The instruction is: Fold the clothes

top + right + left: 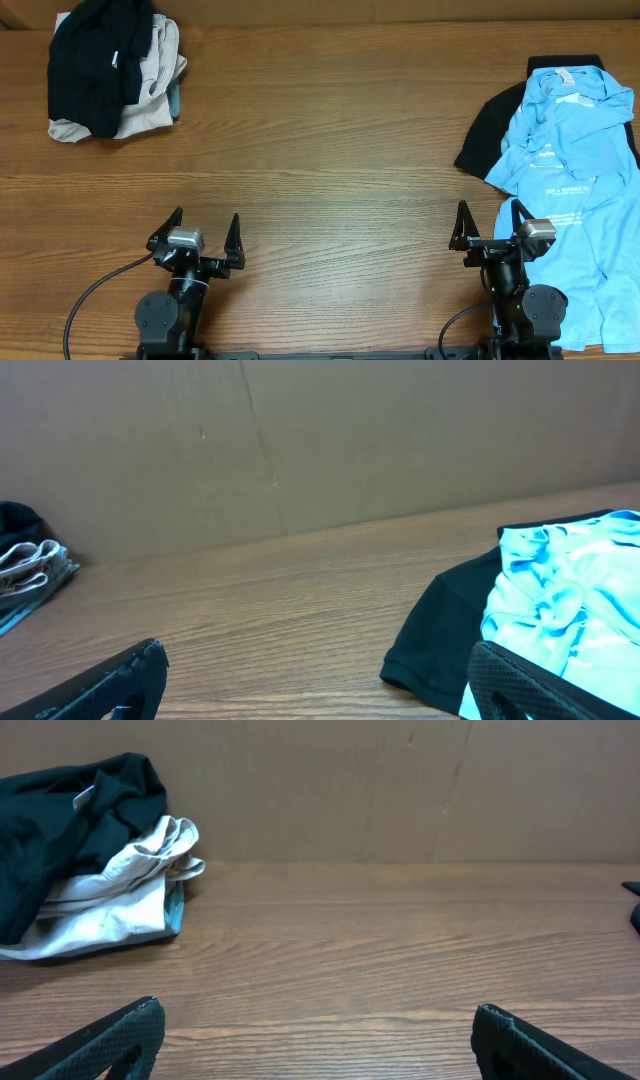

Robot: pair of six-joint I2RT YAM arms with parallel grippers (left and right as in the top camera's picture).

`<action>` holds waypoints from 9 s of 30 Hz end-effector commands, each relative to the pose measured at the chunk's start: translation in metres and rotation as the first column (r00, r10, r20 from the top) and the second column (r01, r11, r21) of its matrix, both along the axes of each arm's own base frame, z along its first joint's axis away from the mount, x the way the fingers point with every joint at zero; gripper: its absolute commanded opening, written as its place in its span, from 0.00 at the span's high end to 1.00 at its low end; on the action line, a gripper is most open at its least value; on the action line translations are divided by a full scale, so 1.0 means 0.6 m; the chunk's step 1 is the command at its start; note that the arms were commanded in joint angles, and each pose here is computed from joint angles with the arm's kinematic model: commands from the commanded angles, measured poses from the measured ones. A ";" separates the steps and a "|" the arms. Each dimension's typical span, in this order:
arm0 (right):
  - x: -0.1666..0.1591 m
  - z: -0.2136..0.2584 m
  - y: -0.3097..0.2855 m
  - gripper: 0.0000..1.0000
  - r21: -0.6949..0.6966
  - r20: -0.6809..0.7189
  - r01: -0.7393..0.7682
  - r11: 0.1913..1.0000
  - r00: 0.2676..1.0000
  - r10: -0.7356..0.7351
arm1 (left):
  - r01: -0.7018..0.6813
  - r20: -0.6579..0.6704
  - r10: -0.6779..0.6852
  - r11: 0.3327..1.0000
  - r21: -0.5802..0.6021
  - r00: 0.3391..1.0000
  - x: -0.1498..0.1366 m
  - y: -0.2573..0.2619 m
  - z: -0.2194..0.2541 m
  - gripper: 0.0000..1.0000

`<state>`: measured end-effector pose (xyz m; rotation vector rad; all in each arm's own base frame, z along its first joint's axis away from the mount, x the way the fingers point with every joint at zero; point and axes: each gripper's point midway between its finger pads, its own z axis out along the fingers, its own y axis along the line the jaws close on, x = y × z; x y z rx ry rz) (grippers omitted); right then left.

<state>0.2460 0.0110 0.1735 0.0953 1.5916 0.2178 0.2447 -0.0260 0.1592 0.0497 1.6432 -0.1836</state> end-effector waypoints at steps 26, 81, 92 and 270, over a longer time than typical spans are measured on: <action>0.000 -0.003 -0.001 0.00 0.003 0.004 0.006 1.000 1.000 -0.006 | -0.008 0.004 0.008 1.000 -0.014 1.000 0.000 0.003 0.000 0.00; -0.008 0.058 -0.007 0.00 0.002 0.083 0.027 1.000 0.996 -0.027 | -0.006 0.064 0.007 1.000 -0.021 0.998 -0.004 0.002 0.042 0.00; -0.046 0.220 -0.019 0.00 0.003 0.169 0.072 0.997 0.983 -0.071 | -0.082 0.073 0.077 0.995 0.057 0.994 -0.019 0.024 0.177 0.00; 0.244 -0.147 0.095 0.19 0.028 -0.977 0.064 0.998 0.211 0.014 | 0.589 -0.955 -0.176 0.808 -0.001 0.240 0.251 -0.254 -0.179 0.29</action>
